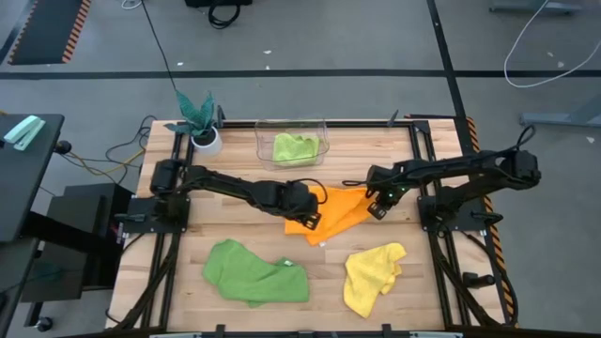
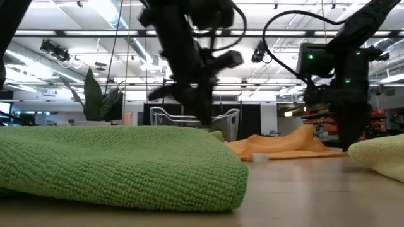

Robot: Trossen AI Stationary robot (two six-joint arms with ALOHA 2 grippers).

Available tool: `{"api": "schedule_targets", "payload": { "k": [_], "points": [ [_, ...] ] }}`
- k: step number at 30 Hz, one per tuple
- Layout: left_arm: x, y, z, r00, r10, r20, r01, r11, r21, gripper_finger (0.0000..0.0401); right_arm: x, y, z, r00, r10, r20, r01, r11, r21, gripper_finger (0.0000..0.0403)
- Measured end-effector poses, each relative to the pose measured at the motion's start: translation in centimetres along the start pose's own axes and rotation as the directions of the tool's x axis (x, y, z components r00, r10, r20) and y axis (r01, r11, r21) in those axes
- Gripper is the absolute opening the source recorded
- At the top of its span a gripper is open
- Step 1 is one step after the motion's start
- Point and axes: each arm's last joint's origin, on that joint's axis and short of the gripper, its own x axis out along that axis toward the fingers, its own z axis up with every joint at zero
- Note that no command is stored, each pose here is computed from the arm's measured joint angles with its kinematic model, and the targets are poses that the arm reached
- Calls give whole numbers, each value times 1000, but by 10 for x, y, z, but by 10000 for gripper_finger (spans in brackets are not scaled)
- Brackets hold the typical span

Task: Fold microfiber towels
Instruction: Fold the orange microfiber cloth

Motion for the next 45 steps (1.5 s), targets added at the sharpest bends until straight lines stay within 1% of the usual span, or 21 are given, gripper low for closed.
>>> {"api": "schedule_targets", "payload": {
  "k": [3, 4, 6, 8, 12, 16, 18, 20, 24, 26, 28, 31, 36, 39, 41, 43, 45],
  "points": [
    [-14, 8, -13, 992, 120, -34, -119, 993, 6, 42, -3, -4, -7, 999, -39, -37, 39, 999, 6, 4],
    [-16, 9, -17, 988, 145, -47, -145, 989, 5, 41, -4, -4, -8, 998, -45, -38, 45, 999, 2, 5],
    [-18, 12, -28, 975, 203, -89, -202, 979, 20, 38, -5, -3, -8, 999, -37, -27, 36, 999, -5, 6],
    [-20, 16, -38, 954, 271, -130, -268, 963, 43, 34, -7, -1, -7, 1000, -4, -12, 4, 1000, -6, 8],
    [-18, 16, -46, 946, 263, -189, -273, 962, -31, 32, -13, 4, -9, 999, 45, 16, -45, 999, -13, 8],
    [-17, 15, -43, 953, 228, -200, -245, 967, -66, 36, -20, 7, -11, 995, 81, 63, -79, 996, -38, 10],
    [-10, 16, -41, 964, 188, -187, -211, 971, -112, 35, -24, 9, -12, 991, 100, 84, -96, 994, -48, 11],
    [-4, 19, -42, 965, 171, -197, -200, 970, -137, 32, -26, 11, -15, 989, 113, 93, -108, 992, -60, 13],
    [10, 27, -49, 970, 114, -213, -157, 968, -196, 26, -31, 16, -18, 981, 151, 125, -137, 984, -115, 13],
    [14, 31, -52, 975, 84, -204, -134, 961, -244, 26, -34, 20, -19, 971, 185, 154, -161, 975, -156, 14],
    [18, 31, -53, 984, 14, -175, -65, 955, -291, 29, -38, 24, -19, 959, 220, 180, -185, 964, -193, 16],
    [21, 36, -57, 987, -42, -152, -14, 938, -347, 38, -42, 28, -21, 943, 259, 207, -208, 949, -239, 21],
    [16, 49, -64, 987, -103, -120, 41, 900, -435, 56, -45, 30, -23, 936, 279, 213, -219, 939, -267, 29],
    [11, 58, -70, 985, -138, -102, 78, 889, -451, 67, -45, 31, -24, 934, 286, 214, -217, 931, -294, 33],
    [9, 61, -76, 983, -162, -91, 105, 889, -445, 75, -45, 31, -24, 936, 282, 209, -209, 926, -313, 35],
    [8, 62, -82, 982, -167, -85, 123, 917, -379, 82, -44, 30, -25, 940, 274, 202, -199, 923, -328, 36],
    [7, 61, -87, 984, -156, -82, 128, 953, -275, 89, -44, 30, -25, 942, 272, 199, -192, 919, -344, 37]
  ]
}}
